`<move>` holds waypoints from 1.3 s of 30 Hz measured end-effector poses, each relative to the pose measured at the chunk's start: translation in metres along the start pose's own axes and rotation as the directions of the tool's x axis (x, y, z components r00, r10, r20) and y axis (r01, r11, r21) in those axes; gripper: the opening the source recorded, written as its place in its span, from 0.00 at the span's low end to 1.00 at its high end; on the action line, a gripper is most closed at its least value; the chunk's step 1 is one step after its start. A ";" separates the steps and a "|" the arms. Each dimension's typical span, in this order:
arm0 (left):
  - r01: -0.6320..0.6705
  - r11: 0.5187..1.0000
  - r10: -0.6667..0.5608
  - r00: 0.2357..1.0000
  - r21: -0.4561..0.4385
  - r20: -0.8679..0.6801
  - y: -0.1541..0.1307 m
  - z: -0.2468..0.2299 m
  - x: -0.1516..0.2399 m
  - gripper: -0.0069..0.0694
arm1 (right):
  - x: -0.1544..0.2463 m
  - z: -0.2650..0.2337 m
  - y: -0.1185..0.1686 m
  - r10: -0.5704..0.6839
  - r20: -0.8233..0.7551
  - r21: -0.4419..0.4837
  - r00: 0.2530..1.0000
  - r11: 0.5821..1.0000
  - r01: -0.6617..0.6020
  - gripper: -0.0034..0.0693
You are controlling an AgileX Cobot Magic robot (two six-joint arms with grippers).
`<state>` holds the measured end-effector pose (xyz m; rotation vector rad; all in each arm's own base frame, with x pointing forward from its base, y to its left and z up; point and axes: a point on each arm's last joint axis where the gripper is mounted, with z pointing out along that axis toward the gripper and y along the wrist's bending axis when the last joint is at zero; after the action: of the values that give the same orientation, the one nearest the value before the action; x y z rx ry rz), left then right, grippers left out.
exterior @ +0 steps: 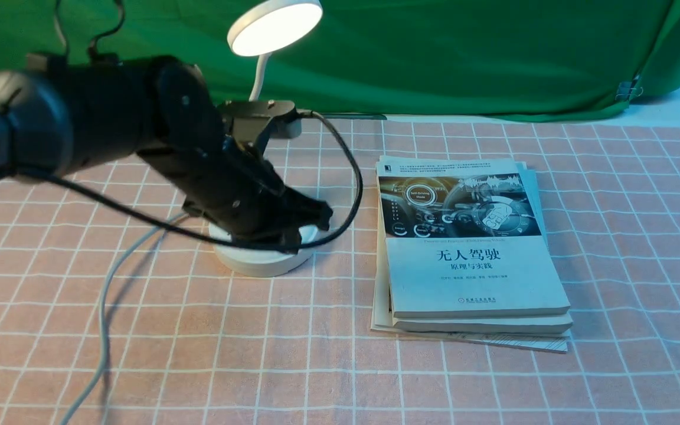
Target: Turn on the table lamp on the pink coffee tablecloth with your hand.
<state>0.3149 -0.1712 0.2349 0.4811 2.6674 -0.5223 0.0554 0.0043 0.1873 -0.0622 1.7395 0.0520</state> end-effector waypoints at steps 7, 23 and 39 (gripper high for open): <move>-0.031 1.000 0.030 0.990 0.003 0.141 -0.007 -0.068 0.069 0.12 | 0.000 0.000 0.000 0.000 0.000 0.000 1.000 1.000 0.000 0.38; -0.168 0.976 0.215 0.610 -0.141 0.762 -0.008 -0.190 0.194 0.12 | 0.000 0.000 0.000 0.000 0.000 0.000 1.000 1.000 0.000 0.38; -0.156 0.875 0.480 0.389 -0.458 0.786 0.012 -0.186 0.226 0.12 | 0.000 0.000 0.000 0.000 0.000 0.000 1.000 1.000 0.000 0.38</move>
<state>0.0677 -0.0253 0.2953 0.4411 1.4975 -0.1220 0.0554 0.0043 0.1873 -0.0622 1.7395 0.0520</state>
